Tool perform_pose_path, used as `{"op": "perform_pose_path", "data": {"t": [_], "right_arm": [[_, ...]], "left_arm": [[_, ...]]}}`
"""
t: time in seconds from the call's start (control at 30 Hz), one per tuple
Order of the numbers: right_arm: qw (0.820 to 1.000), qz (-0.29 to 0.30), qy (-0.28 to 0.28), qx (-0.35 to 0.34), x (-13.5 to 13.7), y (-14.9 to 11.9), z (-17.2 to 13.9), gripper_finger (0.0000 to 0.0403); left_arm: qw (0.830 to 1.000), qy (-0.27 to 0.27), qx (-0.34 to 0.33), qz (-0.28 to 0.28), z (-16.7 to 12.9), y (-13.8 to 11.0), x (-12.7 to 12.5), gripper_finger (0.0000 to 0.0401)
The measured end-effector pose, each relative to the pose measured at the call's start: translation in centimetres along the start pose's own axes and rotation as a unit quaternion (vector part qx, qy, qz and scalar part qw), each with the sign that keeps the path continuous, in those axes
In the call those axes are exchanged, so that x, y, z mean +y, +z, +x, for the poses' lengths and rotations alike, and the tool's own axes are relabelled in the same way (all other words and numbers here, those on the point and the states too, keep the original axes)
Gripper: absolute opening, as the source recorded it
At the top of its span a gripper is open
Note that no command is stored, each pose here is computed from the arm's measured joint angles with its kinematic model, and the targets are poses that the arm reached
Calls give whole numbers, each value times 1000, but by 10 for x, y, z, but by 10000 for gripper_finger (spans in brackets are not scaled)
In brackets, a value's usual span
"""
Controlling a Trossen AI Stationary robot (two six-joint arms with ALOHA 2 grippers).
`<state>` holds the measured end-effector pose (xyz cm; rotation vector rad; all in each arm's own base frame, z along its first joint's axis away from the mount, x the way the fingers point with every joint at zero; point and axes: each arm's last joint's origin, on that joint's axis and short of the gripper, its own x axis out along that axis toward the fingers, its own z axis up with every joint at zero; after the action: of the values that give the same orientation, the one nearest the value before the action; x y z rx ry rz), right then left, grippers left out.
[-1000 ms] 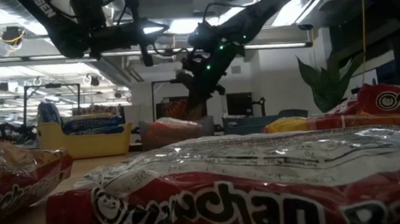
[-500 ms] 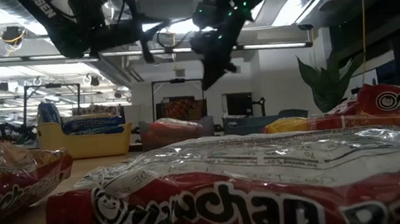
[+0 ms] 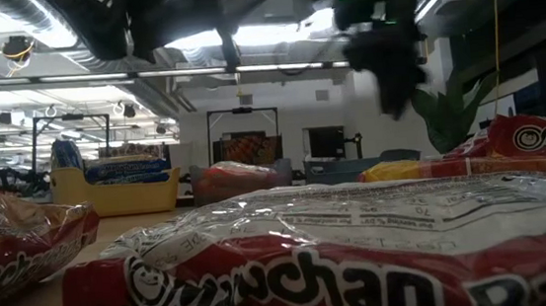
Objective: Sort Maruchan noodles
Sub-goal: Put the orange noodle pack into the black bin
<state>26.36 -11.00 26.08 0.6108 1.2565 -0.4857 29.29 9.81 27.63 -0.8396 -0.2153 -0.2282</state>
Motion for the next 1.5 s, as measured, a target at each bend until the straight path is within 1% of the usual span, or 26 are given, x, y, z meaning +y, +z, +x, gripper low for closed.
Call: {"op": "perform_pose_path", "data": {"t": [0.1,0.2,0.3,0.37,0.43,0.6,0.73,0.77,0.83,0.93,1.0,1.13,1.37,1.5], "right_arm": [[996,83,30,-23,-3,-46,14,214],[984,156,70,-50,-1,-78,32,228],[974,197,95,-51,4,-102,47,232],[971,215,89,-46,7,-115,53,232],[968,230,82,-49,13,-125,55,232],[963,249,77,-69,31,-140,56,232],[955,276,61,-88,40,-151,56,232],[954,281,54,-93,42,-154,56,232],[950,293,45,-100,44,-159,56,232],[945,307,49,-101,48,-165,56,232],[942,314,51,-105,51,-169,55,232],[933,336,52,-115,52,-179,61,232],[920,363,89,-117,46,-191,84,232],[915,367,103,-129,43,-192,91,232]], "left_arm": [[999,21,28,-3,4,-13,0,96],[996,59,72,-5,6,-26,6,116],[990,94,109,-1,8,-42,13,134],[987,107,123,0,10,-51,19,145],[983,120,140,-10,12,-61,26,154],[970,152,183,-53,16,-93,46,168],[960,193,186,-86,18,-114,59,176],[959,198,180,-91,19,-117,61,177],[960,197,169,-102,21,-122,64,180],[959,197,164,-121,23,-129,66,181],[956,207,169,-125,23,-136,67,181],[955,213,166,-121,24,-142,67,181],[947,233,179,-130,21,-151,77,181],[938,250,186,-153,19,-161,84,181]]}}
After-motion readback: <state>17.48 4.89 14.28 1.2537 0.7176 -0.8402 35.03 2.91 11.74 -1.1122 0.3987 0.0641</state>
